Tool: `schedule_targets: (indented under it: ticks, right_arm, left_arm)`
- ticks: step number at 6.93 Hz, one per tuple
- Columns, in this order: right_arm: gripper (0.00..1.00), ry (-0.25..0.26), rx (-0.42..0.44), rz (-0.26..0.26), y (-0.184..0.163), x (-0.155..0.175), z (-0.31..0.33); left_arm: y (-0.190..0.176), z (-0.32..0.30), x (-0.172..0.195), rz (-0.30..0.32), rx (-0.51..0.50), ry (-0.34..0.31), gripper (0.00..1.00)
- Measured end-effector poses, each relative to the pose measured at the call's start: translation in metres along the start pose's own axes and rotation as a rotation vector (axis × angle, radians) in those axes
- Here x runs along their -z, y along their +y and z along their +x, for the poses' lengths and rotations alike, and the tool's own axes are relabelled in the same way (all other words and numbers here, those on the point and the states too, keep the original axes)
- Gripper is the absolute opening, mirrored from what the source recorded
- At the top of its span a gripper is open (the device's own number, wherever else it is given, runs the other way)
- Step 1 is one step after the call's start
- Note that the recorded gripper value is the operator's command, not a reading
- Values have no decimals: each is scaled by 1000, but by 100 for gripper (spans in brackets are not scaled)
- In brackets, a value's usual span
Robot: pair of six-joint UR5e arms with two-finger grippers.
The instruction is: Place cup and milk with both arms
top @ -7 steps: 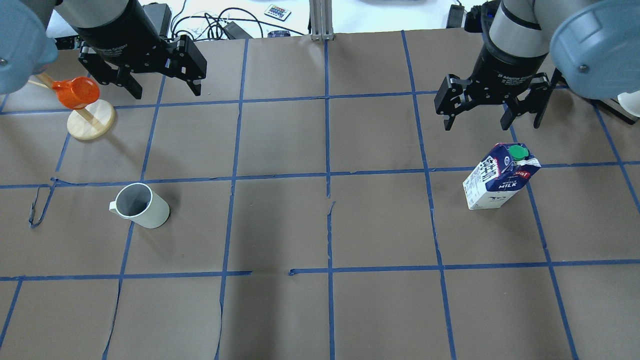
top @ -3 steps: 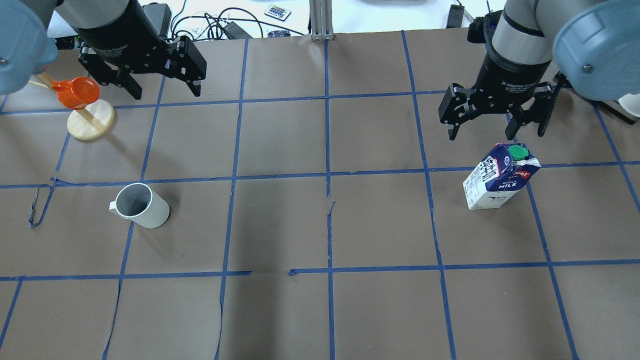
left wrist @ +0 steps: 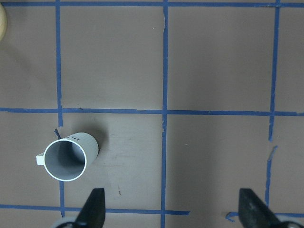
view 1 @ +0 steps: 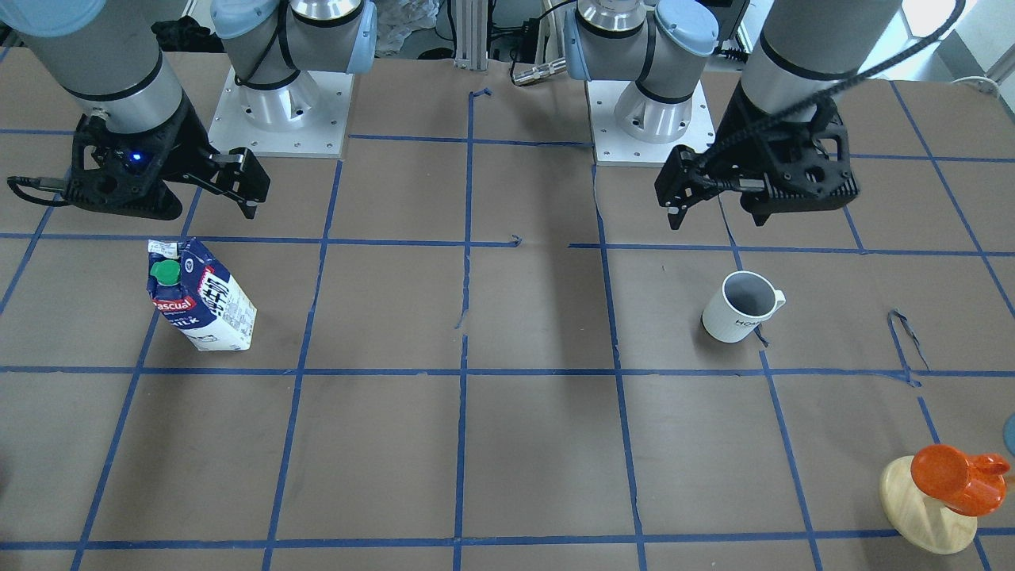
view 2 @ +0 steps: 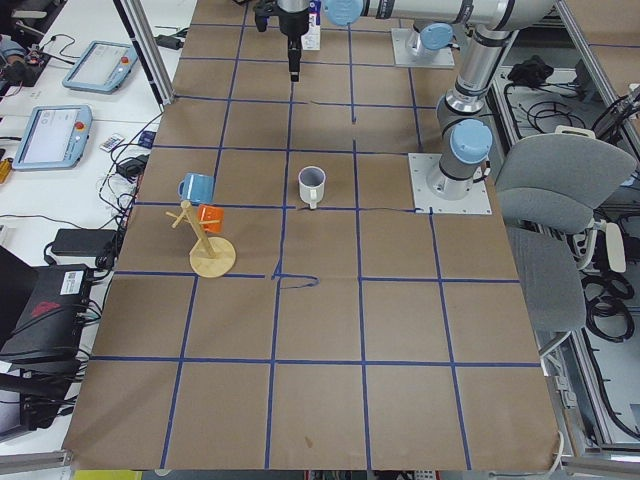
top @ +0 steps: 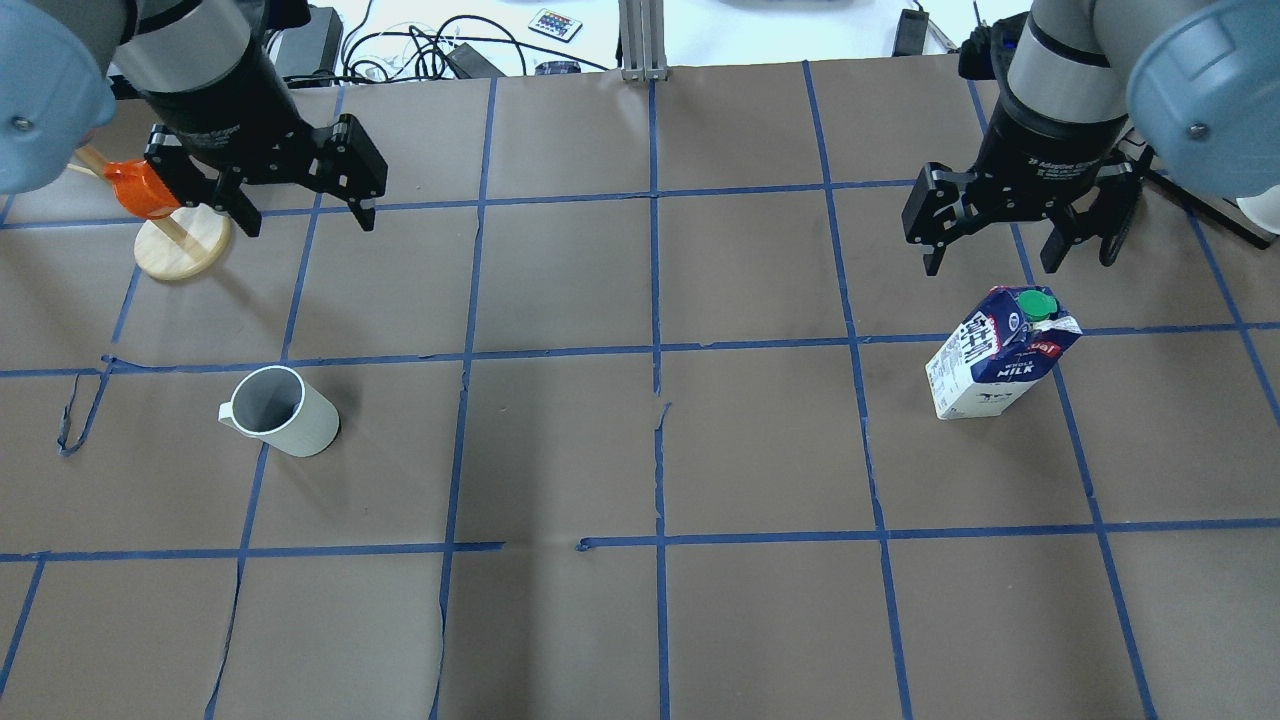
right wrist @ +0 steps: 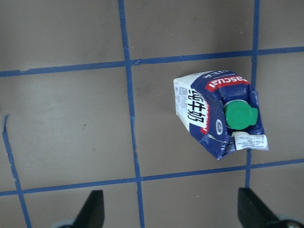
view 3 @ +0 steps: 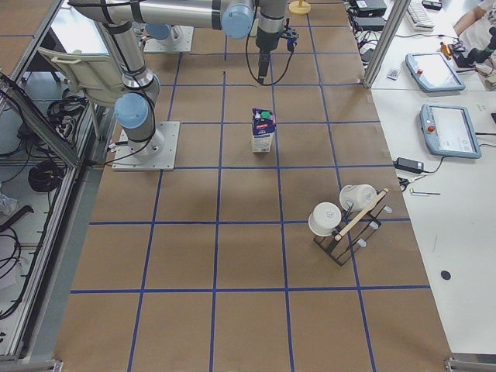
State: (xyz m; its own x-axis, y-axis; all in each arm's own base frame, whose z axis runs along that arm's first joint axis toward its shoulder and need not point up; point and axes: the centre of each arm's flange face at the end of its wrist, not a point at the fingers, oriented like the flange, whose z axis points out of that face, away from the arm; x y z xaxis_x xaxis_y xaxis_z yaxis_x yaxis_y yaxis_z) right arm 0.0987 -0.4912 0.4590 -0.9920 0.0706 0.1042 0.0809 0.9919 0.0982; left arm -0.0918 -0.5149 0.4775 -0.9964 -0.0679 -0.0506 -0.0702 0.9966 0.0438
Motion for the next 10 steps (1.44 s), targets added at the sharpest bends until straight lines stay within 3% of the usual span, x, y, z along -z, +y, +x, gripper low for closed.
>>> schedule_targets:
  ticks: [1, 4, 6, 8, 10]
  right_arm:
    - [100, 22, -4, 8, 2, 2, 4]
    - [100, 104, -70, -7, -8, -4, 49]
    - [100, 102, -134, -53, -30, -33, 91]
    - [100, 45, -53, -59, -42, -50, 95]
    - [100, 8, -8, -80, -41, -70, 94]
  left_arm:
    - [-7, -34, -32, -41, 4, 4, 100]
    - [-22, -102, -135, -73, -90, 7, 100]
    - [-21, -107, -194, -125, -113, 1, 92]
    - [-13, -102, -224, -175, -76, 11, 83]
    - [-11, -100, -236, -200, 8, 11, 17]
